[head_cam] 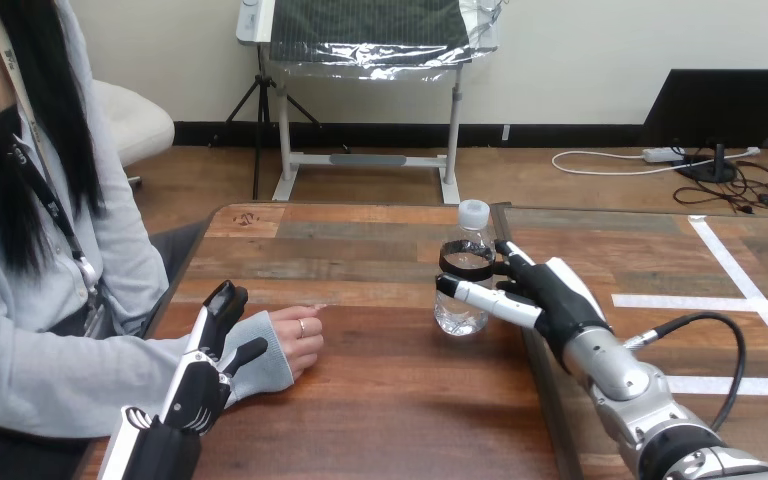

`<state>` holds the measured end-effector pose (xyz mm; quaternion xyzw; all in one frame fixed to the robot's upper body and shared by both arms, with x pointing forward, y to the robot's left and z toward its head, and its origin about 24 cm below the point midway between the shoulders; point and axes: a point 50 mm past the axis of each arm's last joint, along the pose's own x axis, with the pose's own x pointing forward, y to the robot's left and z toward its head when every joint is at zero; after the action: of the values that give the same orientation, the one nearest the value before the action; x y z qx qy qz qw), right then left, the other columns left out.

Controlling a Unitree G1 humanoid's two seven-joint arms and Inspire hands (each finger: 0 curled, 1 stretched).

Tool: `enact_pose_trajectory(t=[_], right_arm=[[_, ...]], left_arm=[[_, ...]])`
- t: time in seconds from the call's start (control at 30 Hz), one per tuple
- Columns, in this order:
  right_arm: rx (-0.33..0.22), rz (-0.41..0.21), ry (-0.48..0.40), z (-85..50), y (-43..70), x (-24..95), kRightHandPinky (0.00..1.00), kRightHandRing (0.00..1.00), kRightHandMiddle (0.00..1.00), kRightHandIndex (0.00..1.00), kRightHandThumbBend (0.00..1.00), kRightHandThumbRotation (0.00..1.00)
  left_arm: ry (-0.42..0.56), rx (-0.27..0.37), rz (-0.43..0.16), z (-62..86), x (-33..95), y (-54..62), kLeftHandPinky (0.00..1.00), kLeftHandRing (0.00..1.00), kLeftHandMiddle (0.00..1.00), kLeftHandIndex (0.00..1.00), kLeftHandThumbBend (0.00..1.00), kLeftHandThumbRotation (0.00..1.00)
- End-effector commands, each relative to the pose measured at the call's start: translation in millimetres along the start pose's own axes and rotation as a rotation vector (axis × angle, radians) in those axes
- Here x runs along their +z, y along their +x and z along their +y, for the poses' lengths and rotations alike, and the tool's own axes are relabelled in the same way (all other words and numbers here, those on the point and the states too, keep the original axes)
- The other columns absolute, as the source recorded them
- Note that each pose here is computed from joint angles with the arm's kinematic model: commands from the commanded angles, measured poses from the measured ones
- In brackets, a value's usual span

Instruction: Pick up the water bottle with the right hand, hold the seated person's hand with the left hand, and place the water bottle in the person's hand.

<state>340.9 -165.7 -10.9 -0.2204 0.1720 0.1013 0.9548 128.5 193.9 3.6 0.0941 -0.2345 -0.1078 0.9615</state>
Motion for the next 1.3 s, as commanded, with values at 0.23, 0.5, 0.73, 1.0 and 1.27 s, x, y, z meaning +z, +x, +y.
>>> enact_pose_trajectory(t=[0.23, 0.5, 0.73, 1.0, 1.27], right_arm=[[-0.011, -0.088, 0.008, -0.6, 10.0, 35.1, 0.9, 0.95, 0.95, 1.0, 1.0, 0.57], [-0.013, -0.086, 0.004, 2.9, 10.9, 37.1, 0.89, 0.95, 0.94, 1.0, 1.0, 0.57], [-0.015, -0.085, -0.003, 5.6, 11.5, 38.5, 0.87, 0.94, 0.94, 0.99, 1.0, 0.57], [-0.012, -0.087, 0.004, 8.9, 12.2, 40.7, 0.85, 0.93, 0.93, 0.99, 1.0, 0.57], [-0.011, -0.089, 0.012, 11.4, 12.7, 42.5, 0.84, 0.93, 0.93, 0.98, 1.0, 0.57]], left_arm=[[0.031, 0.011, -0.066, 3.8, 5.0, 11.4, 0.87, 0.99, 1.0, 1.0, 1.0, 0.59], [0.038, 0.02, -0.057, 4.5, 4.8, 9.6, 0.86, 0.99, 1.0, 1.0, 1.0, 0.59], [0.039, 0.012, -0.059, 4.6, 4.8, 9.0, 0.87, 1.0, 1.0, 1.0, 1.0, 0.6], [0.029, 0.015, -0.061, 4.6, 4.1, 8.7, 0.87, 1.0, 1.0, 1.0, 1.0, 0.59], [0.026, 0.014, -0.067, 4.7, 4.2, 10.2, 0.88, 1.0, 1.0, 1.0, 1.0, 0.58]])
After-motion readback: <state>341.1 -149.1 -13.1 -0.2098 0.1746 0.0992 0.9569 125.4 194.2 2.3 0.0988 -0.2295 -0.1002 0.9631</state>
